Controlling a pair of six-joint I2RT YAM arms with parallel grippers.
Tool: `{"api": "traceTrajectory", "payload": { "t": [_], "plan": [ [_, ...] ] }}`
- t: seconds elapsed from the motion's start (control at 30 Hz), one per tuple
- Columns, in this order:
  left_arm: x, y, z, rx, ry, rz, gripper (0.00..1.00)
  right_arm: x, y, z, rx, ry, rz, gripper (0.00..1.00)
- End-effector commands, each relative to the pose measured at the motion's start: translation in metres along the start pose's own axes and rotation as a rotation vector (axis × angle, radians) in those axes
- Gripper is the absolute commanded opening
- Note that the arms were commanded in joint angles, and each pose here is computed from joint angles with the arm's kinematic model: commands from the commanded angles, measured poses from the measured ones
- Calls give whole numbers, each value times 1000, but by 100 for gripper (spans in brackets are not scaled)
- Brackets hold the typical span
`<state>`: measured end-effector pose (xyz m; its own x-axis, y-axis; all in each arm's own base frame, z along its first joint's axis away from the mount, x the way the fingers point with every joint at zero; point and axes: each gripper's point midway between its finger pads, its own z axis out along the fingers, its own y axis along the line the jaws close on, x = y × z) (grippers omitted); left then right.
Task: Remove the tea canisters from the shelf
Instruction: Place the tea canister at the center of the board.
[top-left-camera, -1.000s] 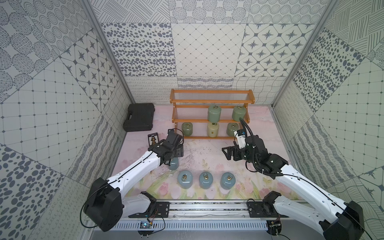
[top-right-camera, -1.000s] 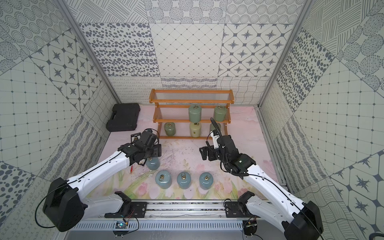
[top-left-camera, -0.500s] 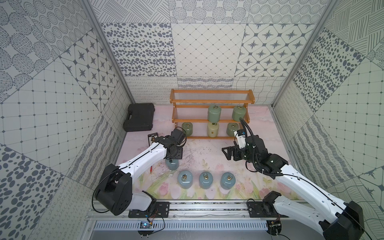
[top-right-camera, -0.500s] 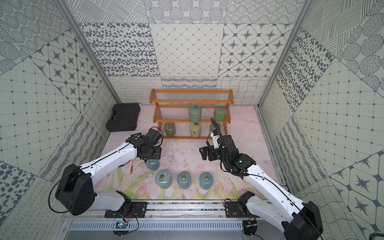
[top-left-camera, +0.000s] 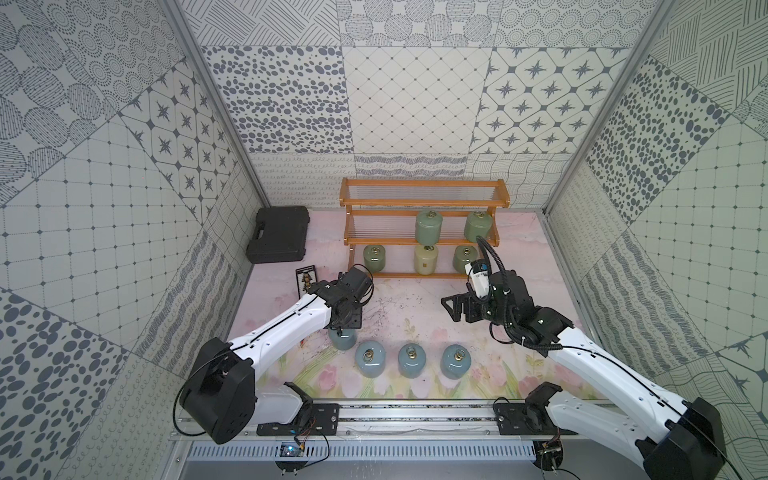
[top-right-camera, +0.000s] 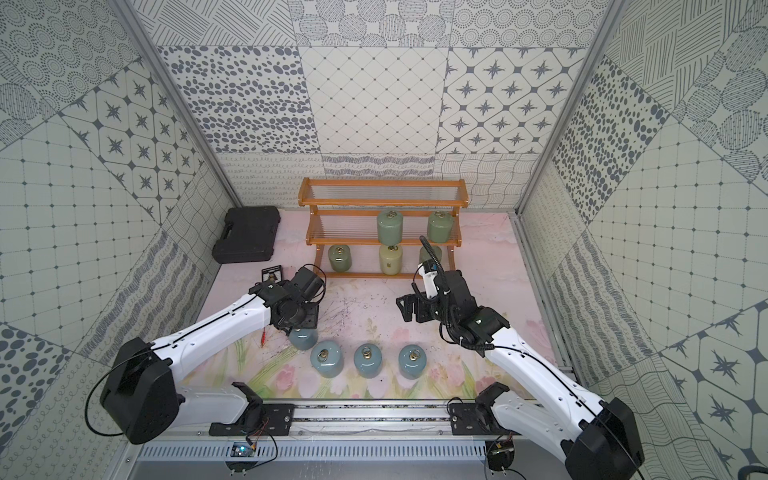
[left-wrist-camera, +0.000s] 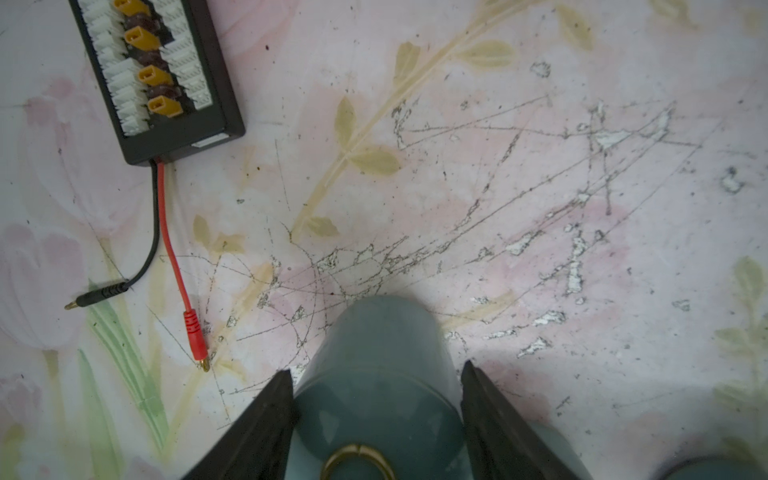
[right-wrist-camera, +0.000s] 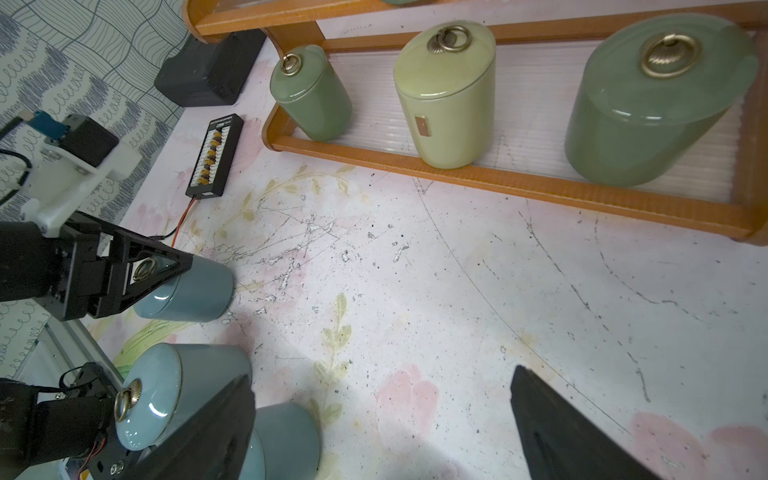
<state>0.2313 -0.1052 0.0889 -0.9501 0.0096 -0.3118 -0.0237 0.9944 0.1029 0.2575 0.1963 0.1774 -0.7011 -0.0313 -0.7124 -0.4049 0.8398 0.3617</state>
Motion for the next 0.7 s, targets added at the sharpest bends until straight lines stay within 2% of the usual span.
{"api": "traceTrajectory", "payload": {
  "t": [0.0, 0.47, 0.67],
  "plan": [
    [48, 33, -7, -133, 136, -48, 67, -9, 7, 4, -48, -31, -32, 100],
    [60, 41, -21, -207, 130, -74, 72, -6, 5, 13, -82, -17, -22, 100],
    [63, 38, -22, -189, 119, -89, 72, -6, 3, 13, -83, -13, -21, 100]
  ]
}}
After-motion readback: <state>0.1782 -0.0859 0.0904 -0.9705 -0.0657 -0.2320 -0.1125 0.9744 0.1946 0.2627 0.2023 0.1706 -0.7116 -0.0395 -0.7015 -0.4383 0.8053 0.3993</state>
